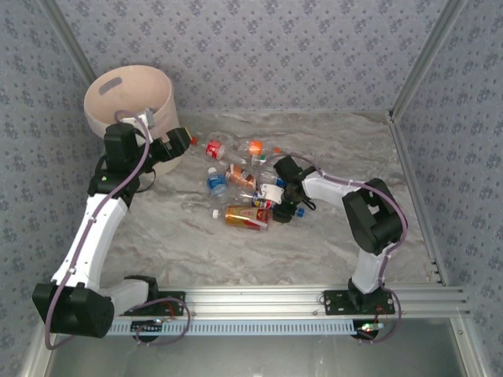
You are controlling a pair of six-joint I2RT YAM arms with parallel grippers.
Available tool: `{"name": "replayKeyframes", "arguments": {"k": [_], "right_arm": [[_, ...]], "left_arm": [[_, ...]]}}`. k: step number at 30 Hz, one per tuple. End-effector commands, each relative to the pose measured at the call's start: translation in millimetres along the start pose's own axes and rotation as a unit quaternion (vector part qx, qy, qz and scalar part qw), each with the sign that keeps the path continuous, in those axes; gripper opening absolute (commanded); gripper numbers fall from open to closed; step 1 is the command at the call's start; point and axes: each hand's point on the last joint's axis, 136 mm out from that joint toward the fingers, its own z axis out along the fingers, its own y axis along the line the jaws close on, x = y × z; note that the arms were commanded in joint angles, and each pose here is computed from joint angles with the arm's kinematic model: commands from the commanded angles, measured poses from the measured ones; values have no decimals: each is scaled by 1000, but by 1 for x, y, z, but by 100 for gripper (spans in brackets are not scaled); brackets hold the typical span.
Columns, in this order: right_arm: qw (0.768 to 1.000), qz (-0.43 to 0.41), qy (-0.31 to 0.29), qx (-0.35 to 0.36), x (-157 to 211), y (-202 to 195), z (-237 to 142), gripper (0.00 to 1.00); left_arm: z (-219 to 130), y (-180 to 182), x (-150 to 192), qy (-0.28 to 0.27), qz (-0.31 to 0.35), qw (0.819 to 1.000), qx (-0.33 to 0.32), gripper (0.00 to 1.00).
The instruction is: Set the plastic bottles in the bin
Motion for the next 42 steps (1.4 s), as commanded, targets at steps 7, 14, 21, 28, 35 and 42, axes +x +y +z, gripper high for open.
{"name": "replayKeyframes", "arguments": {"k": [7, 14, 21, 28, 35, 42], "right_arm": [[993, 50, -90, 58, -21, -10, -48, 46], [962, 124, -210, 121, -44, -19, -98, 49], [896, 219, -364, 129, -67, -22, -139, 50], [838, 311, -434, 111, -77, -33, -155, 47], [794, 360, -487, 55, -100, -39, -163, 45], [785, 361, -504, 2, -124, -37, -160, 45]], "left_arm": [[8, -13, 3, 13, -3, 999, 48, 98], [23, -35, 9, 29, -47, 992, 117, 98], [51, -77, 40, 80, -40, 981, 173, 98], [80, -104, 72, 103, -2, 979, 178, 98], [110, -136, 105, 145, -9, 963, 226, 98], [123, -166, 99, 135, -33, 945, 297, 98]]}}
